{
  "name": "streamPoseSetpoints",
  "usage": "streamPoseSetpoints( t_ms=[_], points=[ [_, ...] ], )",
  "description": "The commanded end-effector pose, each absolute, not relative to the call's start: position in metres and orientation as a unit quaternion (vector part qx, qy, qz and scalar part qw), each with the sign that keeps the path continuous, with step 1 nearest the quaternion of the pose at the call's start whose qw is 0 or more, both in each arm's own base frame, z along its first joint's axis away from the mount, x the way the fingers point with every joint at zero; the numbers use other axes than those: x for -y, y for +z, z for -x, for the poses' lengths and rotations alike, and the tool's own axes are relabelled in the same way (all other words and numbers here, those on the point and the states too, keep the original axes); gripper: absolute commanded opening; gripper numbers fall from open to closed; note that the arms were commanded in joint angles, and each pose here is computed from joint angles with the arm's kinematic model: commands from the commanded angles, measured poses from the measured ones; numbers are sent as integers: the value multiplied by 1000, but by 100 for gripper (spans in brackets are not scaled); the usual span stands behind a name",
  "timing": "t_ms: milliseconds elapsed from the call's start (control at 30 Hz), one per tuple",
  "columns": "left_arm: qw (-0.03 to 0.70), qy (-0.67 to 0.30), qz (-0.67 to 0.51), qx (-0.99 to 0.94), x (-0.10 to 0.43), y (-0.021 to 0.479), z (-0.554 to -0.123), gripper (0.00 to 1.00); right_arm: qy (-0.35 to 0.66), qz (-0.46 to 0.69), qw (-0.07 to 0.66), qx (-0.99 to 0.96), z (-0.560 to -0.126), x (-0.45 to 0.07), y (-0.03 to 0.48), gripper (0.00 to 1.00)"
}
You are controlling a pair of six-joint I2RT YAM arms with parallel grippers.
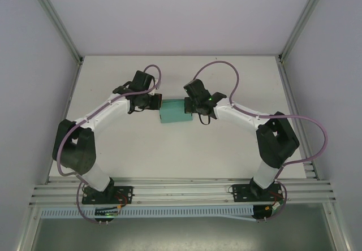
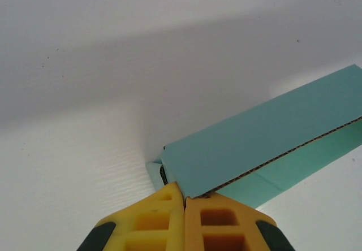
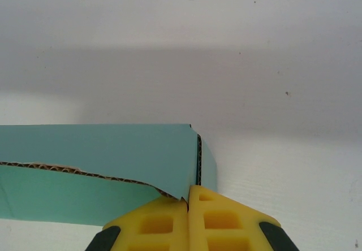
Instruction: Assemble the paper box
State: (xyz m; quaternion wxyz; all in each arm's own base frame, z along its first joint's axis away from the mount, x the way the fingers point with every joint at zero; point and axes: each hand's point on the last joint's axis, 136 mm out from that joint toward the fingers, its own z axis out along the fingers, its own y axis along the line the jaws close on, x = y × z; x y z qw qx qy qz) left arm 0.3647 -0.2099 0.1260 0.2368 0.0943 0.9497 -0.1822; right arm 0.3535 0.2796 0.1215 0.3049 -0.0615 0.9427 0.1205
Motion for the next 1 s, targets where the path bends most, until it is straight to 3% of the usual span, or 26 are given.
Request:
streamPoseSetpoints(
  t_ms=[0,233,700,967],
  points=[
    [76,-186,-96,-975,219,53,-293,0,77,97,191,-974,-301,-269,53,0],
    [51,-158,-87,-982,206,19,-269,0,114,90,250,-957,-305,-271,68,0],
    [27,-150,-83,-985,195,-10,-221,0,144,78,272,-948,-301,-270,73,0],
    [54,-159,-94,-981,203,2,-234,0,186,106,305,-928,-307,-286,110,36]
  ],
)
